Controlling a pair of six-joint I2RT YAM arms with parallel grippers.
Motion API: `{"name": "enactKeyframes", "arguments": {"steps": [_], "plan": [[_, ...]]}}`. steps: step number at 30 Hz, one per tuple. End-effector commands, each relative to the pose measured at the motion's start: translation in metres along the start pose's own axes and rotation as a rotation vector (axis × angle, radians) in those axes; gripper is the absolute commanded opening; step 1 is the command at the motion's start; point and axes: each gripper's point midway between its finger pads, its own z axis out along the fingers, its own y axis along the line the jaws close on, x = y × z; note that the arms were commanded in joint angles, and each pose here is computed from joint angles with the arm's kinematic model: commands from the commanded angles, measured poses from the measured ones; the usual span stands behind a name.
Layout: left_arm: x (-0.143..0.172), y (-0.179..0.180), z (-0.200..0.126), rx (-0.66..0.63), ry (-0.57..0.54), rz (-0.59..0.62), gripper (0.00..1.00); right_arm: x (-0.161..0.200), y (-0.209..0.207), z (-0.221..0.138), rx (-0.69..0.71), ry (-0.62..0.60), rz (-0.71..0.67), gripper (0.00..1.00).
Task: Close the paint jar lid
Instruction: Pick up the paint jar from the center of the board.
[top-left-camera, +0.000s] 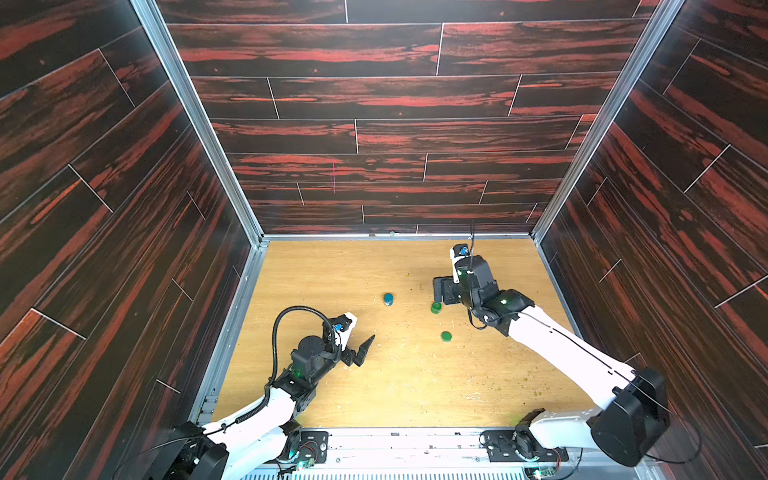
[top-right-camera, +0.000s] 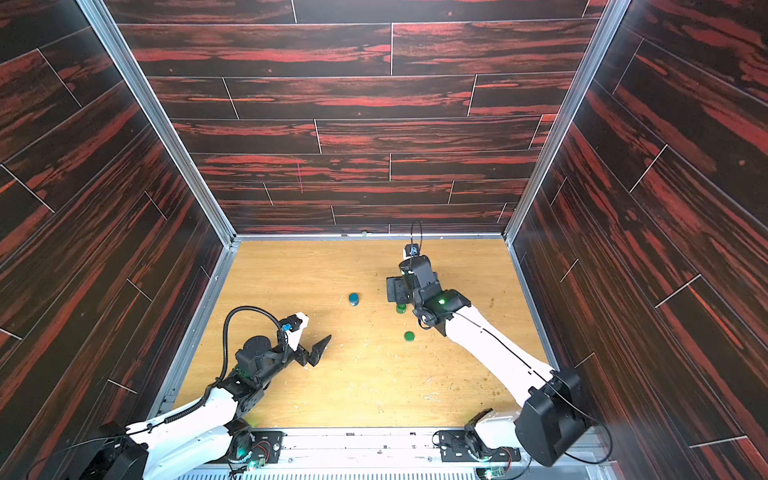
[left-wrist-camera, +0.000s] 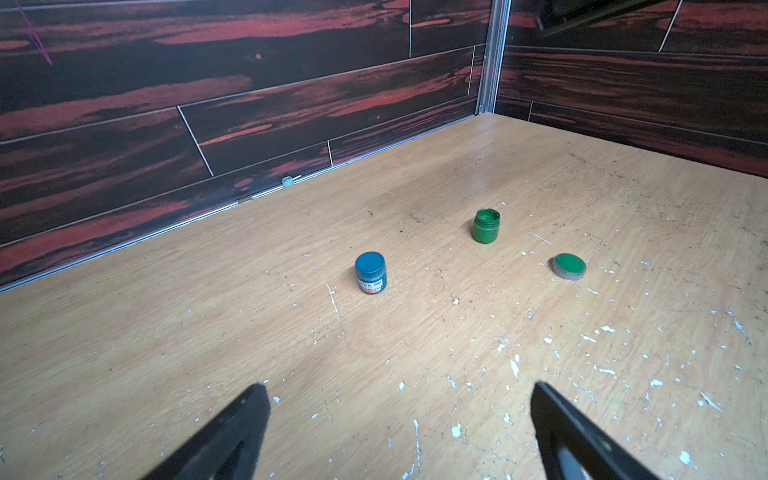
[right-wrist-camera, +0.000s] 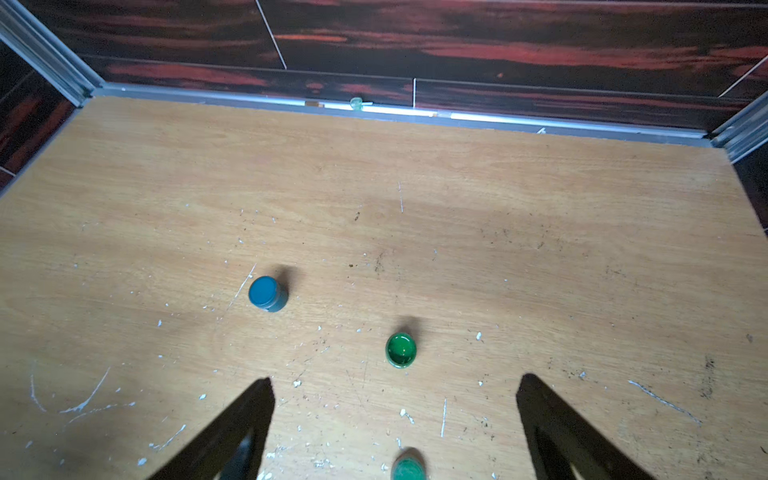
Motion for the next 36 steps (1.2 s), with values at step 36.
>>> {"name": "enactKeyframes", "arguments": {"steps": [36], "plan": [[-0.023, 0.011, 0.016, -0.037, -0.038, -0.138, 1.0, 0.123, -0.006, 0.118, 0.015, 0.52, 0.018, 0.84]]}}
